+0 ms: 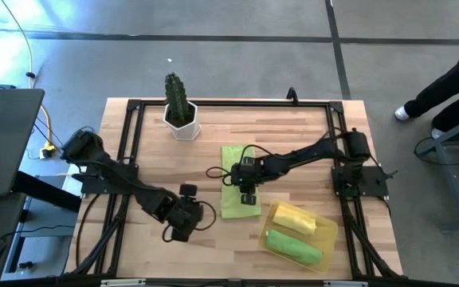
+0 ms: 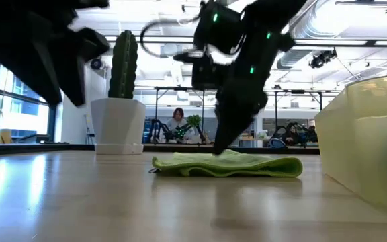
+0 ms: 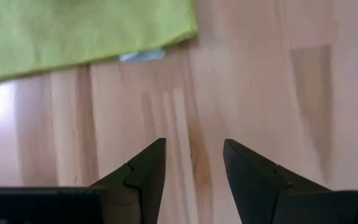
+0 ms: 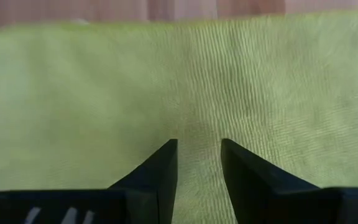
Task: Roll microfiber towels into tight, uniform cylinder then place into a basket
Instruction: Fold the light green towel, then adjust the yellow bin on the table, then roll the light green towel
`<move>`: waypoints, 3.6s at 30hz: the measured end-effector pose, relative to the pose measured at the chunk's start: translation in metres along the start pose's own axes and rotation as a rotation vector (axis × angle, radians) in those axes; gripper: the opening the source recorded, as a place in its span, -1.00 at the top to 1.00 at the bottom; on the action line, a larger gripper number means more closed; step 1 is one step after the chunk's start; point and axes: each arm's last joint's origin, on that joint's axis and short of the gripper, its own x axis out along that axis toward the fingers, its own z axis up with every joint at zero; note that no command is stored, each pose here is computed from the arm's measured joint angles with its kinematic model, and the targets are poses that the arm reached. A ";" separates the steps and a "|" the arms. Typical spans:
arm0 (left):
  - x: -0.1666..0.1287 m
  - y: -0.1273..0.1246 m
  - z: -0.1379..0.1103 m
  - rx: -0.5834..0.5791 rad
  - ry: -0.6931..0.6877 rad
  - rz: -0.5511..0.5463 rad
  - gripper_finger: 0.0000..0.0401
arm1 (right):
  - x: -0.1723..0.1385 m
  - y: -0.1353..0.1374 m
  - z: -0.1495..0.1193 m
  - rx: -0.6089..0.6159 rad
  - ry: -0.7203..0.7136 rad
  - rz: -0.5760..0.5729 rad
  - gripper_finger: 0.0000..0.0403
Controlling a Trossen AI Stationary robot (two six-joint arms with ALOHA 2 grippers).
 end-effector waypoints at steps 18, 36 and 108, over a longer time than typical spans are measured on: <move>-0.050 0.001 -0.004 -0.072 -0.150 -0.010 0.24 | 0.023 -0.019 0.023 0.034 -0.184 0.033 0.42; -0.047 0.008 -0.004 -0.081 -0.131 0.028 0.24 | -0.029 0.076 -0.009 0.200 0.267 0.306 0.42; 0.027 -0.004 0.003 0.016 0.012 0.047 0.24 | 0.014 0.095 -0.060 -0.885 -0.181 -0.116 0.47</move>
